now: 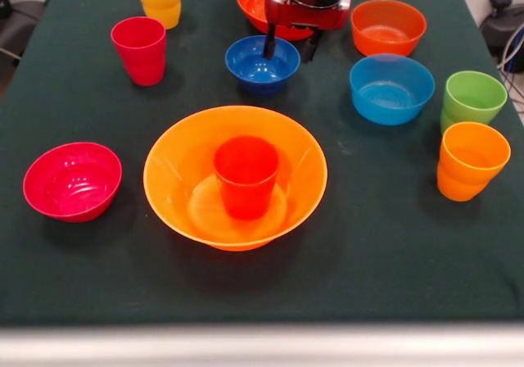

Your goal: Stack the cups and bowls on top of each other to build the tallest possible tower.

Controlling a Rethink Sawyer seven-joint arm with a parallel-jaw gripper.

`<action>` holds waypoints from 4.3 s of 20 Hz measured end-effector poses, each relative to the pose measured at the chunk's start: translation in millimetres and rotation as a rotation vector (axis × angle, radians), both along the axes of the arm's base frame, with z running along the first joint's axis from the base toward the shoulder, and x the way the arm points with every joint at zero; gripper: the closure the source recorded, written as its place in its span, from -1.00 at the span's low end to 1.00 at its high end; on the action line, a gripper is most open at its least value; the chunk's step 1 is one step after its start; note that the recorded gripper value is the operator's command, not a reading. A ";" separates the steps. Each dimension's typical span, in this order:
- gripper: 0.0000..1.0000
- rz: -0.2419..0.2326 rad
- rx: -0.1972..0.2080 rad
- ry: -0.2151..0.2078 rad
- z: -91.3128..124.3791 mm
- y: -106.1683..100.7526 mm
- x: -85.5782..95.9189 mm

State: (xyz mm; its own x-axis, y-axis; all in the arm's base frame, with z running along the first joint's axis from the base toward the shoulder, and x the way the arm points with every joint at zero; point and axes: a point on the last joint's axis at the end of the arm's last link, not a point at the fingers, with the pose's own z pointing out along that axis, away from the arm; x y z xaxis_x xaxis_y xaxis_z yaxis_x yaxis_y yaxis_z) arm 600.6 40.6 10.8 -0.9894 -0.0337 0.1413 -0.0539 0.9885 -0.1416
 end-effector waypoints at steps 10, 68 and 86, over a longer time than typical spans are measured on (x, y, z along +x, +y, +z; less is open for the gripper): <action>-1.00 0.007 -0.015 -0.025 -5.1 -2.3 -1.1; -1.00 -0.085 0.048 -0.127 15.3 24.1 28.1; -1.00 -0.128 0.094 -0.129 17.8 39.0 36.2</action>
